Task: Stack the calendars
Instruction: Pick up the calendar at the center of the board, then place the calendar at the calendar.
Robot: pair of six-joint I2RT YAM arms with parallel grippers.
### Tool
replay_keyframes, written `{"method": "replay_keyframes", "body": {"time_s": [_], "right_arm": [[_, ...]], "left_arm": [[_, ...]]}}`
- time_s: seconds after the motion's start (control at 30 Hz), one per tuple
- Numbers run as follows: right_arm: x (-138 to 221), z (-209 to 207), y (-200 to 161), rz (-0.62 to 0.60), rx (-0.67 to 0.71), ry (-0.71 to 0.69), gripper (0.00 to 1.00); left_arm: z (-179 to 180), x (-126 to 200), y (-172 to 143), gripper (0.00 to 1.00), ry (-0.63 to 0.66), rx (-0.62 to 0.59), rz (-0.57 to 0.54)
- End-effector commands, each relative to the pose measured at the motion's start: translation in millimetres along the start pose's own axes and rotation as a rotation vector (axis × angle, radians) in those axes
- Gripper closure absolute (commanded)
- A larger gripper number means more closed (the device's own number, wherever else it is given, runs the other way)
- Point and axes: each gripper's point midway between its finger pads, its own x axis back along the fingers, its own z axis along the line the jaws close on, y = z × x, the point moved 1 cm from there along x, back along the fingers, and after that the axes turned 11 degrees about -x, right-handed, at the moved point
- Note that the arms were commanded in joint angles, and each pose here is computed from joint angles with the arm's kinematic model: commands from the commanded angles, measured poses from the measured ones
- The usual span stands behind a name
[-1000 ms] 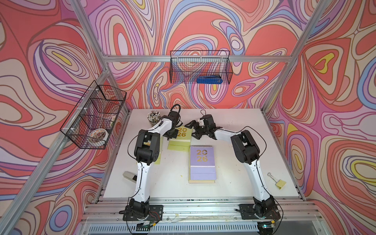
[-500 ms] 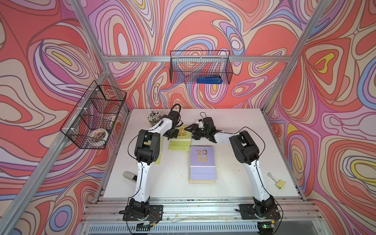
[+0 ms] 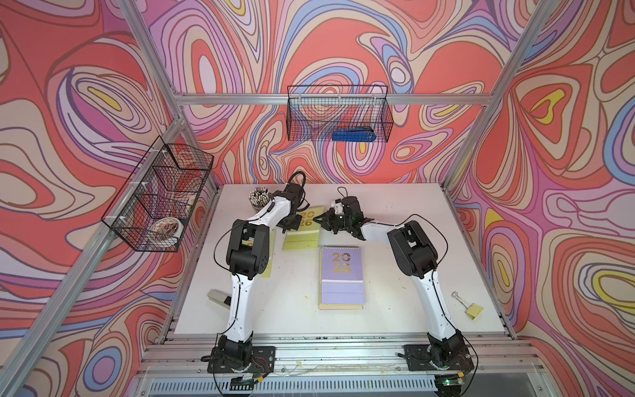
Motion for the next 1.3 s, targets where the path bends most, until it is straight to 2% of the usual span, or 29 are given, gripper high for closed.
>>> {"method": "replay_keyframes", "body": {"time_s": [0.0, 0.2, 0.43, 0.6, 0.73, 0.97, 1.27], "right_arm": [[5, 53, 1, -0.011, 0.076, 0.119, 1.0], [24, 78, 0, -0.031, 0.113, 0.138, 1.0], [75, 87, -5, -0.051, 0.088, 0.202, 1.0], [111, 85, -28, -0.041, 0.112, 0.185, 1.0], [140, 83, -54, -0.003, 0.121, 0.213, 1.0], [183, 51, -109, 0.061, 0.167, 0.155, 1.0], [218, -4, -150, 0.066, 0.189, 0.03, 1.0]], "left_arm": [[17, 40, 6, 1.0, 0.055, -0.011, -0.044], [18, 72, 8, 1.0, 0.044, 0.018, -0.103], [11, 122, -1, 1.0, -0.005, 0.098, -0.216], [-7, 159, -15, 1.0, -0.097, 0.161, -0.317], [-32, 183, -30, 1.0, -0.229, 0.235, -0.435], [-69, 199, -64, 1.0, -0.41, 0.342, -0.559], [-101, 185, -102, 1.0, -0.534, 0.449, -0.53]]}}
